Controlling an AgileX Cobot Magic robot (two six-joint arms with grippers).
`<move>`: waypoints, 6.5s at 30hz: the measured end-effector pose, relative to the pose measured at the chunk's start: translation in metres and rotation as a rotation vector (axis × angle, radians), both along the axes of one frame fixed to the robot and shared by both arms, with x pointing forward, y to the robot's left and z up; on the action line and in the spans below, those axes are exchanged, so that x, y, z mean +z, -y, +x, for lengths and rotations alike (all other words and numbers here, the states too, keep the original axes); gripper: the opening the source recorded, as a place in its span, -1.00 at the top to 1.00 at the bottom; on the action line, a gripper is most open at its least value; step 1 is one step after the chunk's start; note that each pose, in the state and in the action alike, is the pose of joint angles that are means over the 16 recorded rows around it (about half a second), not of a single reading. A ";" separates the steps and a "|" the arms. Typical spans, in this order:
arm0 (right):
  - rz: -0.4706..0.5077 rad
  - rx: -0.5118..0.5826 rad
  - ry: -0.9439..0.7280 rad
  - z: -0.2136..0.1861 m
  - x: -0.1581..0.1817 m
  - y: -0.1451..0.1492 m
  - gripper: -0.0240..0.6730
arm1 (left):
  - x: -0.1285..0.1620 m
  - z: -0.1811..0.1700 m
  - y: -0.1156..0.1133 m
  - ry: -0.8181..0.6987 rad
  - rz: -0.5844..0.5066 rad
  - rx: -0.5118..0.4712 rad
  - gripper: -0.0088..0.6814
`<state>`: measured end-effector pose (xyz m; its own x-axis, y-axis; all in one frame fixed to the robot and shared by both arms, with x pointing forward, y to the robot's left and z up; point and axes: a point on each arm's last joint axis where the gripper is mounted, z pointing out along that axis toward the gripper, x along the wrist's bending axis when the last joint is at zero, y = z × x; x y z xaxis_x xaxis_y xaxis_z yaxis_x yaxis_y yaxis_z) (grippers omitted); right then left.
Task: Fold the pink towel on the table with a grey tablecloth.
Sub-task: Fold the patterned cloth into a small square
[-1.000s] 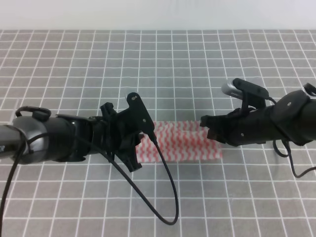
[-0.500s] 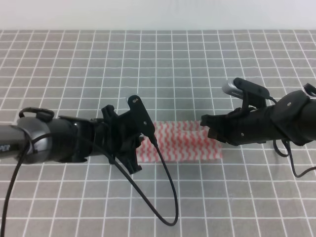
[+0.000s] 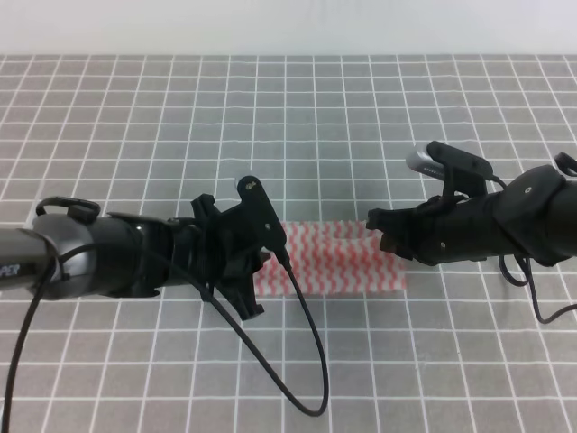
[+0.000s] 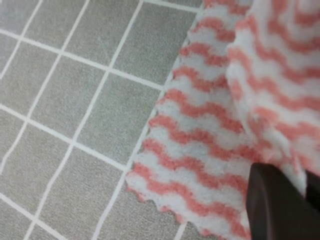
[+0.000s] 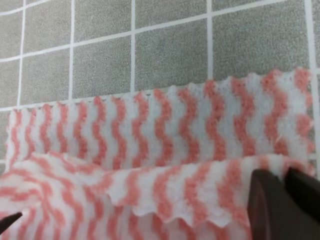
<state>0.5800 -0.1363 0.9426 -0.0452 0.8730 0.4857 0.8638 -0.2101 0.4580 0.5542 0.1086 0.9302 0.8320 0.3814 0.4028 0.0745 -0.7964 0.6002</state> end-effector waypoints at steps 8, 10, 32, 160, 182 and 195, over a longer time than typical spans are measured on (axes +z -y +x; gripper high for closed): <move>-0.004 -0.012 0.013 0.001 0.001 0.001 0.58 | 0.000 0.000 0.000 -0.001 -0.001 0.002 0.98; -0.007 -0.021 0.022 0.002 0.001 0.002 0.46 | 0.000 0.000 0.000 -0.002 -0.002 0.004 0.98; -0.020 0.151 0.077 0.015 0.031 -0.013 0.68 | 0.050 -0.002 -0.012 -0.069 -0.284 0.377 0.98; -0.192 0.399 0.048 0.074 0.080 -0.028 0.98 | 0.029 0.004 -0.012 -0.072 -0.193 0.377 0.98; -0.199 0.312 0.011 0.009 0.085 0.001 0.98 | 0.030 0.002 -0.008 -0.065 -0.189 0.299 0.98; -0.176 0.277 0.044 -0.012 0.091 0.009 0.98 | 0.031 -0.001 -0.002 -0.052 -0.191 0.191 0.98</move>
<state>0.5680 -0.1456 1.0336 -0.3100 0.8951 0.3205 0.8556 0.1157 0.5045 0.5536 0.1104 0.9614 0.7556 0.5981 0.2671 0.2472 -0.6380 0.7293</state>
